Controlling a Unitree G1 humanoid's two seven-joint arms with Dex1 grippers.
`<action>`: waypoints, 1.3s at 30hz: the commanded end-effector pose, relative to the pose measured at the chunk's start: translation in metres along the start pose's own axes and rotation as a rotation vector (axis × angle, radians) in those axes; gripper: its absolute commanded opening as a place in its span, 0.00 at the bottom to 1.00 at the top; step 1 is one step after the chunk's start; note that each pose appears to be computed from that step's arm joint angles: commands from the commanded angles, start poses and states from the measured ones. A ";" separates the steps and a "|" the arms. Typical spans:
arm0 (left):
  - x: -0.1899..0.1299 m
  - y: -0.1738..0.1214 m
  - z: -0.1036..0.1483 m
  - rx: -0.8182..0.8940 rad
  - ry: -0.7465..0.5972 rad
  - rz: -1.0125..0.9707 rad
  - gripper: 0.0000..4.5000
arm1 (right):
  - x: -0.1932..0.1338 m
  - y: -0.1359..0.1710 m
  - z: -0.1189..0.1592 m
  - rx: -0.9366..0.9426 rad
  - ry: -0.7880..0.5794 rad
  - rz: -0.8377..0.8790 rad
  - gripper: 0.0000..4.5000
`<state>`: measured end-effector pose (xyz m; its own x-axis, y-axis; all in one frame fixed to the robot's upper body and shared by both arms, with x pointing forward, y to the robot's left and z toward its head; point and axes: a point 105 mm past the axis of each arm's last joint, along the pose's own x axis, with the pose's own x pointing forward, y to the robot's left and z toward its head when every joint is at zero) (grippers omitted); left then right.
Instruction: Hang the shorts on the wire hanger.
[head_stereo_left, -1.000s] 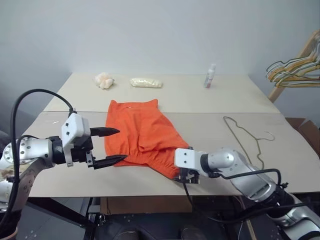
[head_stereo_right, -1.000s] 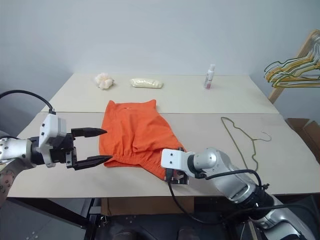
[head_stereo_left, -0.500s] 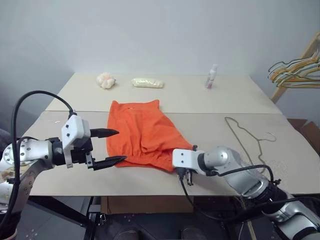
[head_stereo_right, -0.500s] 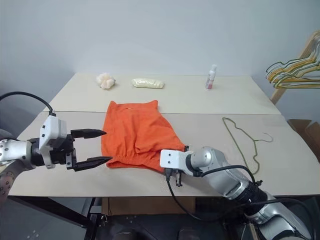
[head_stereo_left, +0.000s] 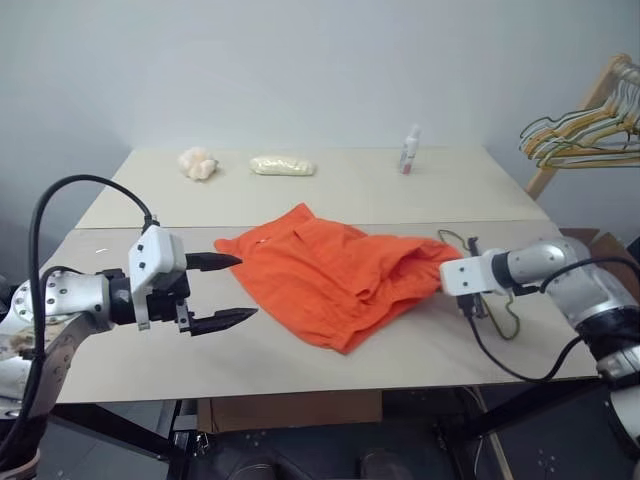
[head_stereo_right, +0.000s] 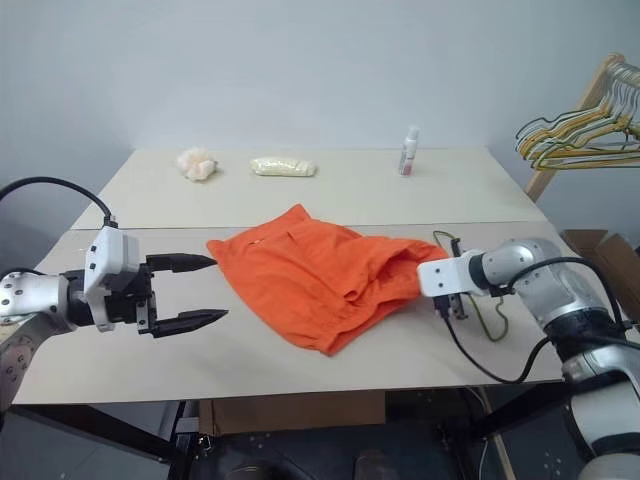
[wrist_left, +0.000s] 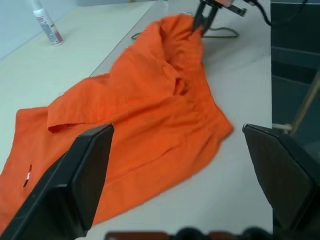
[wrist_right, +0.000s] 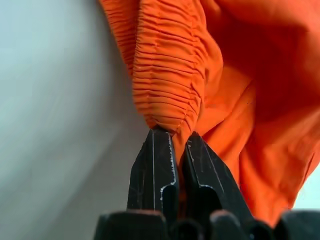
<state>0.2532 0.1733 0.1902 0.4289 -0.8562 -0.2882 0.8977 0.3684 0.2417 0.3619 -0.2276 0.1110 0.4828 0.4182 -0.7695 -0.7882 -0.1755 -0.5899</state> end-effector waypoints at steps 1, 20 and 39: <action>0.000 0.002 0.008 0.049 -0.021 0.003 1.00 | -0.002 -0.005 0.002 -0.027 -0.033 0.001 0.19; 0.003 0.002 0.007 0.048 -0.016 -0.057 1.00 | -0.025 0.028 0.138 0.355 -0.401 0.015 0.99; 0.003 -0.001 0.004 0.045 0.003 -0.061 1.00 | 0.061 0.052 0.190 0.396 0.060 -0.028 0.91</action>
<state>0.2556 0.1715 0.1852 0.3715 -0.8713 -0.3206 0.9231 0.3096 0.2283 0.2724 -0.0439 0.0750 0.4738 0.3835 -0.7927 -0.8805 0.1893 -0.4347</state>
